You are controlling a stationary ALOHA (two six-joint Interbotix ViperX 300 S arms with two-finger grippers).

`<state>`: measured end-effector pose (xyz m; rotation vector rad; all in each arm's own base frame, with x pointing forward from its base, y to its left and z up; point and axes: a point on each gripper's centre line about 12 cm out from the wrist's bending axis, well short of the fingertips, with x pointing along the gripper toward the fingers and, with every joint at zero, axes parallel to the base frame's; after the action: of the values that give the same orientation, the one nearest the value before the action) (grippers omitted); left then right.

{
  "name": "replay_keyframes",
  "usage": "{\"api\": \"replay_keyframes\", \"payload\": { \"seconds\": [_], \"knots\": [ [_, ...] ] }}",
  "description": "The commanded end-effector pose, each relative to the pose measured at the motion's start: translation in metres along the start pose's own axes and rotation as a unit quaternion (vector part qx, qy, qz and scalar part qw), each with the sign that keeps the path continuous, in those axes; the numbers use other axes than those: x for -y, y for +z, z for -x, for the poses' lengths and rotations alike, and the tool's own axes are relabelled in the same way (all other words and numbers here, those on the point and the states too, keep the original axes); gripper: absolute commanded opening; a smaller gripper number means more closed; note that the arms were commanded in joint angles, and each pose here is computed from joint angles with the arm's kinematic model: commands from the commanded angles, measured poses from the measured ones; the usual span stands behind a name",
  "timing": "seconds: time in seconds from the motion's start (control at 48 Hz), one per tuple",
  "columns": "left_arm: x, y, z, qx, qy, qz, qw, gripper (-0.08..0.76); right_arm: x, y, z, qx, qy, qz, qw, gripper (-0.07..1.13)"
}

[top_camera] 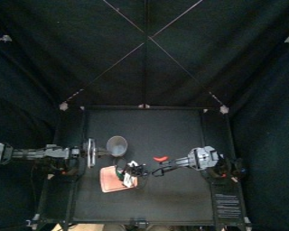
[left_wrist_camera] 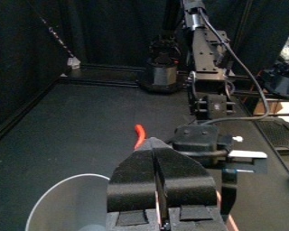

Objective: Pick the green pepper then place it on the pink plate
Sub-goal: Drop green pepper on the pink plate and return to neutral

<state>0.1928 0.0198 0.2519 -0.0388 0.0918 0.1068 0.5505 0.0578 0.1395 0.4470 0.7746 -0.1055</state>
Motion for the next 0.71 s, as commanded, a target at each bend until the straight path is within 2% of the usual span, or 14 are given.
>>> {"api": "replay_keyframes", "payload": {
  "seconds": [0.021,0.146,0.312,0.458,0.708],
  "knots": [
    [-0.001,0.005,-0.001,0.008,0.003,0.0,1.0,0.028,-0.014,0.02,0.006,0.014,0.007,0.005,1.0,0.74],
    [-0.002,0.004,-0.001,0.006,0.005,0.0,1.0,0.028,-0.017,0.019,-0.001,0.012,0.005,0.019,1.0,0.8],
    [-0.002,0.004,-0.001,0.007,0.005,0.0,1.0,0.028,-0.016,0.016,-0.005,0.009,-0.003,0.033,0.999,0.93],
    [-0.002,0.004,-0.001,0.006,0.005,0.001,1.0,0.028,-0.015,0.016,-0.002,0.003,-0.007,0.028,1.0,0.95],
    [-0.002,0.002,-0.001,0.004,0.005,0.003,1.0,0.028,-0.018,0.028,0.022,0.019,-0.011,0.053,0.998,0.95]
  ]
}}
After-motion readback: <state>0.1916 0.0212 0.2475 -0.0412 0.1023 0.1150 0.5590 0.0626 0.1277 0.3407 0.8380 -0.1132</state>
